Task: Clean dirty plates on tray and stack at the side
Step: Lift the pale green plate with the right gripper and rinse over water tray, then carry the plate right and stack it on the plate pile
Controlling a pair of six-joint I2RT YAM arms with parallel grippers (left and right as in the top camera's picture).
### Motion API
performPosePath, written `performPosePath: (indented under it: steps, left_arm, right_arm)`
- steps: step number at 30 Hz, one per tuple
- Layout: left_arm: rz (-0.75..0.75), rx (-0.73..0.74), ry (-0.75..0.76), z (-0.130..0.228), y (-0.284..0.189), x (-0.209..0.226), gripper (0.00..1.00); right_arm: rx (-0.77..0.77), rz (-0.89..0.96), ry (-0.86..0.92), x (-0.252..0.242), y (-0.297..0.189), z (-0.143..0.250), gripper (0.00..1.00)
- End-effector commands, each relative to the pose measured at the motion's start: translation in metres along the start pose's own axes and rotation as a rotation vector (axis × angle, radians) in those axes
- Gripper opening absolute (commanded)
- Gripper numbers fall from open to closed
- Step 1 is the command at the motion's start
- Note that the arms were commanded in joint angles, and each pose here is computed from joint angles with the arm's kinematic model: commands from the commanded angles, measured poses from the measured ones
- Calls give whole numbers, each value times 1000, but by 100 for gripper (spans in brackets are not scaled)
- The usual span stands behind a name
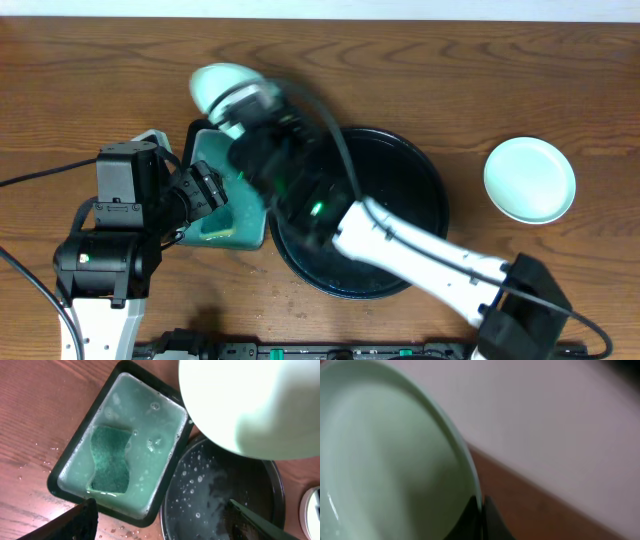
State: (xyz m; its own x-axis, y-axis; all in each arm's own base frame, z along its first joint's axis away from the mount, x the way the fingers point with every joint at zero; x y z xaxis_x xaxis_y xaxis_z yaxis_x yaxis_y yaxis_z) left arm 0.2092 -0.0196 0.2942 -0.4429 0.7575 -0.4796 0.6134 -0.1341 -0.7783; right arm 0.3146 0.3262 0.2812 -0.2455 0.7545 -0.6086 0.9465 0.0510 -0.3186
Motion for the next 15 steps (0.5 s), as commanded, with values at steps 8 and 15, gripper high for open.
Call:
performPosePath:
  steps: [8,15]
  left_arm:
    - [22,-10,6,-3,-6,-4,80]
    - [22,-10,6,-3,-6,-4,80]
  right_arm:
    - [129,-824,698,-68,29,33,1]
    - [310,-318,920,-223,3,111,1]
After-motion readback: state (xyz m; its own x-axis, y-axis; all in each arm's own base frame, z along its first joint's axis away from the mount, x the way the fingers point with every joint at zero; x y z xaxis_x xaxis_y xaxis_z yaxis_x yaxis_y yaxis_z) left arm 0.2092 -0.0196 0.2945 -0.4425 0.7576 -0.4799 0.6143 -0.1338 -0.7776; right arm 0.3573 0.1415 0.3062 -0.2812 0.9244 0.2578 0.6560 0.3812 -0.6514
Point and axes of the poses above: each gripper's point midway between its finger pads, its own y axis out along the fingers, its own x axis along the line the jaws close on, z = x × y, the point moved 8 cm from there along -y, back along the fingers, and after that the axes turned 13 degrees about -y, right-handed, at the moved point
